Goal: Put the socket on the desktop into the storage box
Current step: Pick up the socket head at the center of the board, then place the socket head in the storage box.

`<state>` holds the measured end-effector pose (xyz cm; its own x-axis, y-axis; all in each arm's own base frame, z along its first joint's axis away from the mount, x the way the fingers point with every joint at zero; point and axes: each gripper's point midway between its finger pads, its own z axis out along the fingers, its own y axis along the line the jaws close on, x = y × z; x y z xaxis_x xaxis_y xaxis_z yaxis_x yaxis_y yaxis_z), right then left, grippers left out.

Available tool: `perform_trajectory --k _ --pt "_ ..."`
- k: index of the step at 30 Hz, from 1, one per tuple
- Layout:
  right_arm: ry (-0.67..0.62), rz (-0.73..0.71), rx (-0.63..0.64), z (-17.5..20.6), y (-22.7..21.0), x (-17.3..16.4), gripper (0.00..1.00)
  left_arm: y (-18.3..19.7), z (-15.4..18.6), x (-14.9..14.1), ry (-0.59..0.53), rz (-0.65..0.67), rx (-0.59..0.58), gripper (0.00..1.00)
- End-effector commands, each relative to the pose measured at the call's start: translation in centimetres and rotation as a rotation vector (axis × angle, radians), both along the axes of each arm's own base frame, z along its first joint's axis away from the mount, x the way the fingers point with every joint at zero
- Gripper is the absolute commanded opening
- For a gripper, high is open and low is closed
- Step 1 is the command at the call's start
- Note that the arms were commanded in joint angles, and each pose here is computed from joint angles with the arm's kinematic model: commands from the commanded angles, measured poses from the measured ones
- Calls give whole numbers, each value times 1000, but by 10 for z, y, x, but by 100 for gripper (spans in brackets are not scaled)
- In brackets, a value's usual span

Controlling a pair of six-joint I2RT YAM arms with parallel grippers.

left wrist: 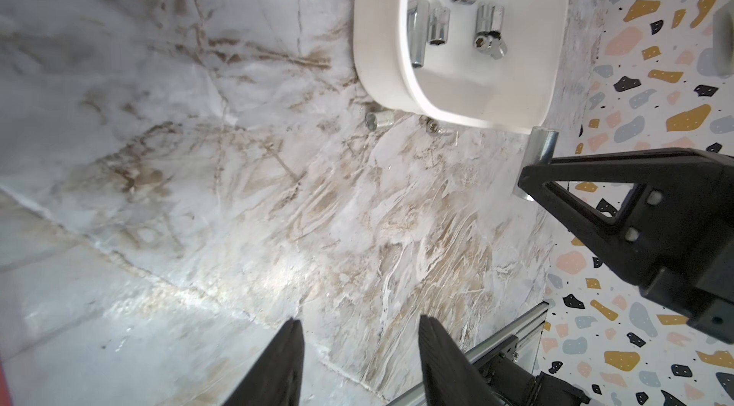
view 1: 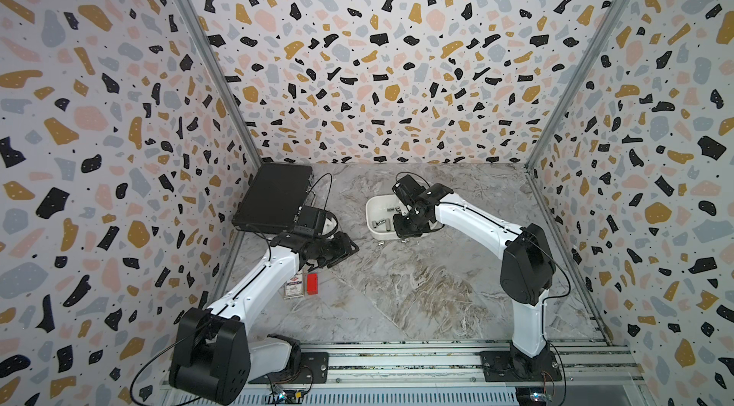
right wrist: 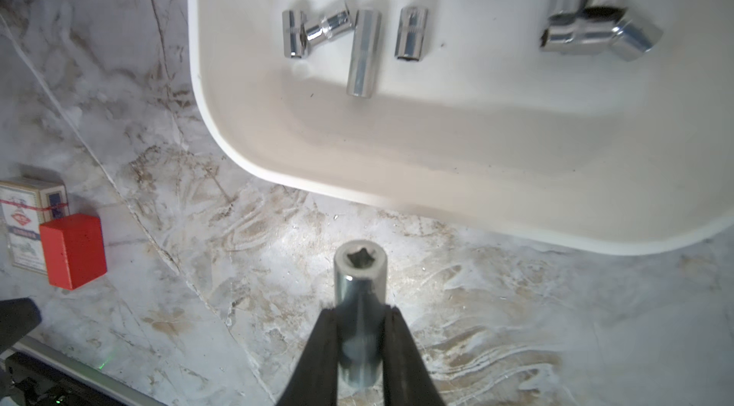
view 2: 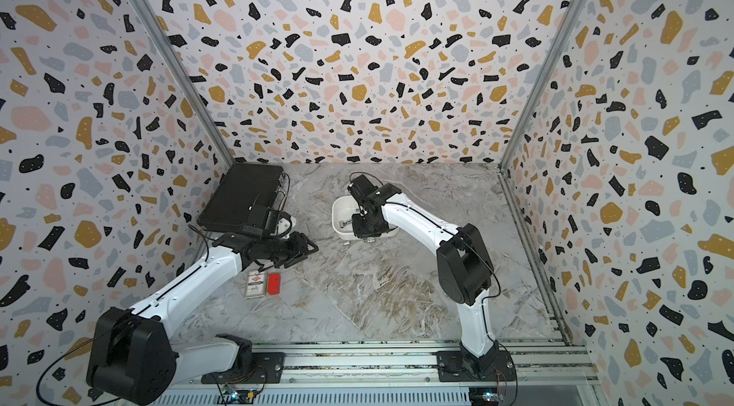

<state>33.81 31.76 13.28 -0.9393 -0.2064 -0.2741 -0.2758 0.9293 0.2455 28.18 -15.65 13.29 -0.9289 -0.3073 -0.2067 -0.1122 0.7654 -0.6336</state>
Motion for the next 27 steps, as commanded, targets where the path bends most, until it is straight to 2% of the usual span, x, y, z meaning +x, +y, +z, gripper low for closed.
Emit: perform_trajectory --k 1,13,21,27 --pt "-41 -10 0 22 -8 15 18 -5 22 18 -64 3 -33 51" --pt "-15 -104 -40 1 -27 74 18 -11 26 36 -76 -5 -38 51" --pt "-9 -153 -83 -15 -47 98 18 -12 20 39 -65 -6 -40 51" --pt "-21 -164 -160 -22 -69 112 18 -12 15 37 -56 -7 -39 51"
